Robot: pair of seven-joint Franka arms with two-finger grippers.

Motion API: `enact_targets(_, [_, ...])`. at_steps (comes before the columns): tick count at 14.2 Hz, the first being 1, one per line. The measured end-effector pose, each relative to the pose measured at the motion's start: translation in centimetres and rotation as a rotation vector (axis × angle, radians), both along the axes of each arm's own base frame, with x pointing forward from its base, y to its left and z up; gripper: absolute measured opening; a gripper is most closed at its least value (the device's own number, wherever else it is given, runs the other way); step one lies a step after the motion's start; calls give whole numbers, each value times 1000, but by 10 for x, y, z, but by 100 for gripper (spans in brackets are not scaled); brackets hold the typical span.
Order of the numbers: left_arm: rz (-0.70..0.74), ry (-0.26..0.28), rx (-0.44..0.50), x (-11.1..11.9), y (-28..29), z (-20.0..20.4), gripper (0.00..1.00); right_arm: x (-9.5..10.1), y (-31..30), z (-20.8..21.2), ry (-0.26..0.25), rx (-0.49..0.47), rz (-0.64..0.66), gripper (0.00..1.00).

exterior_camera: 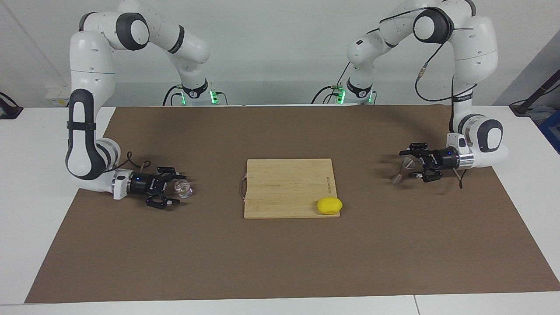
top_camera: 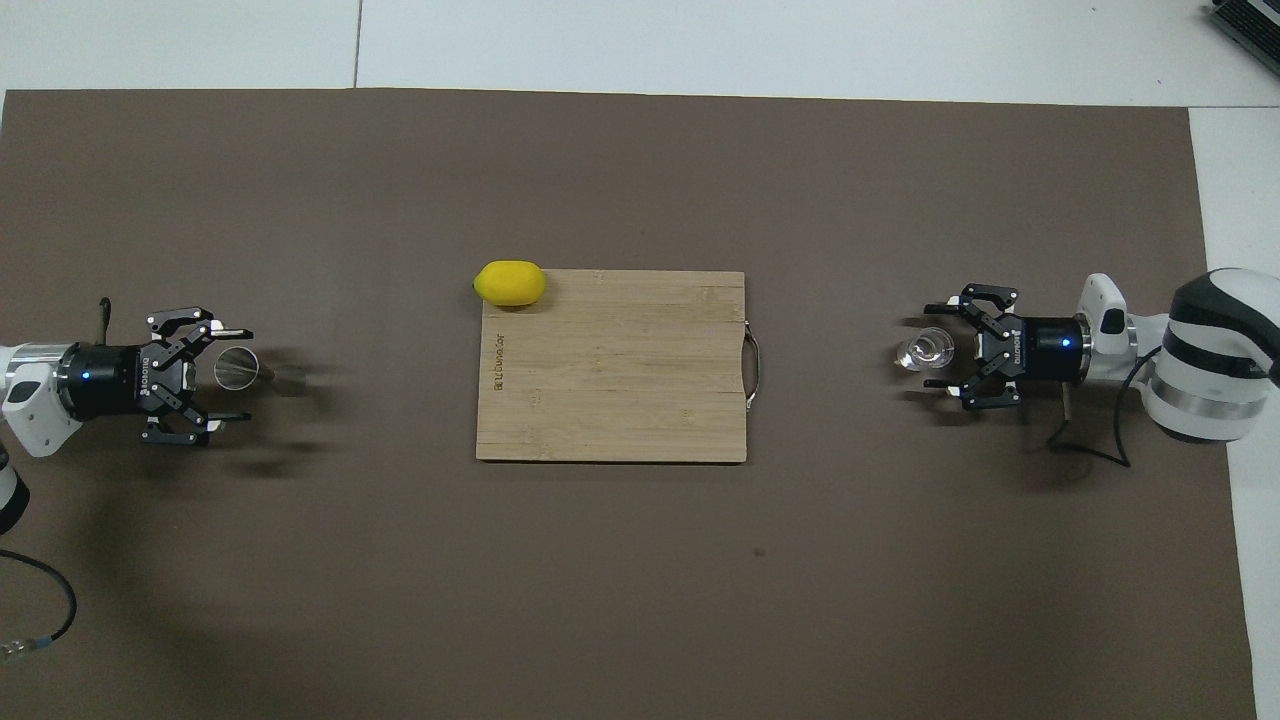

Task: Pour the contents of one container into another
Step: 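Close the left gripper on the cup while the right gripper grips the glass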

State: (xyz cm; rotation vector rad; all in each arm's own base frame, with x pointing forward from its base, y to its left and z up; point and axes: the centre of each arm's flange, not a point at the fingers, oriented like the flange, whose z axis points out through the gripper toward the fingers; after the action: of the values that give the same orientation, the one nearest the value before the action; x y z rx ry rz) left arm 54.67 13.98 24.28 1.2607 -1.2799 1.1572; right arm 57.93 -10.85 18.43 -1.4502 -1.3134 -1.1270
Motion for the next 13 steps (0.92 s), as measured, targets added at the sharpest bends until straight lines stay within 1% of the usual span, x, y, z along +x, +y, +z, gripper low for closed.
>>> enact_targets(1, [-1, 1, -1, 0, -1, -1, 96, 0, 0, 0, 0, -1, 0, 100])
enact_targets(4, [-3, 4, -5, -2, -2, -2, 96, 0, -1, -2, 1, -8, -6, 100])
enact_targets(8, [-6, 3, -8, -2, -3, -1, 99, 1, 0, -4, 4, -13, -9, 100])
enact_targets(13, [-16, 2, -22, -3, -4, 0, 100, 4, 12, -4, 3, 0, -5, 100])
